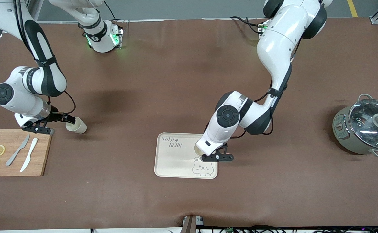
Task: Place white IKEA cup upright on tray with both arms
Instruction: 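Lower the cup onto the tray while the right gripper grasps the other cup, then hold the cup on the tray while the right gripper lifts its cup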
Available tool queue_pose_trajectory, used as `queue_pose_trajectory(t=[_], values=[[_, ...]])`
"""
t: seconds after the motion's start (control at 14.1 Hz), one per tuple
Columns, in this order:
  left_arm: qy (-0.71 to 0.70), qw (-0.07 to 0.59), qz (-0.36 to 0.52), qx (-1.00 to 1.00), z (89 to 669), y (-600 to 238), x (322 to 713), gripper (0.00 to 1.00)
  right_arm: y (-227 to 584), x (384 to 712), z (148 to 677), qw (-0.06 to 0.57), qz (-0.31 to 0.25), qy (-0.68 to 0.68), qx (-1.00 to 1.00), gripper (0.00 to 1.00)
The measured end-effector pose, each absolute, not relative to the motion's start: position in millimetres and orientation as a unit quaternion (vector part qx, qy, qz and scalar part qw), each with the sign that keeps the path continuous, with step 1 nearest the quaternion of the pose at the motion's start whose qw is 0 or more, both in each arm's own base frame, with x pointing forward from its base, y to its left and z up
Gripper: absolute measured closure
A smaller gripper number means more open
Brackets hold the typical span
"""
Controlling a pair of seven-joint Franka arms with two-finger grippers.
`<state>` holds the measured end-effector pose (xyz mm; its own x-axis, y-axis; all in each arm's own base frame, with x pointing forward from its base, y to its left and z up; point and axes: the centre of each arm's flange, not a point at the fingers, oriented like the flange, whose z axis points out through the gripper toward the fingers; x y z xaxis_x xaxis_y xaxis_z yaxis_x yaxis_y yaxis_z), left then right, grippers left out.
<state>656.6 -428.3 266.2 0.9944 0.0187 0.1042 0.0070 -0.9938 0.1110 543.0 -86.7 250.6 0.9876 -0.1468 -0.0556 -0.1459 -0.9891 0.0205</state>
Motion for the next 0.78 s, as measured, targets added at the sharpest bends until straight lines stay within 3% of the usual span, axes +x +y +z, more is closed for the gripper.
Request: queue_pose_trajectory(t=[0.28,0.5,0.71,0.78], values=[[0.007,0.061,0.059,0.996,253.3,-429.1,658.5,0.96,-86.0,542.9,238.1,0.009,-0.032,-0.073,0.997,0.46],[0.013,0.068,0.064,0.996,240.2,-434.0,657.2,0.96,-85.7,542.9,232.6,0.009,-0.033,-0.072,0.997,0.56],[0.011,0.070,0.064,0.995,229.0,-441.0,652.6,0.96,-85.7,542.8,232.2,0.009,-0.034,-0.072,0.997,0.89],[0.011,0.069,0.064,0.996,227.0,-441.1,652.2,0.96,-85.6,542.9,232.2,0.009,-0.033,-0.072,0.997,0.89]])
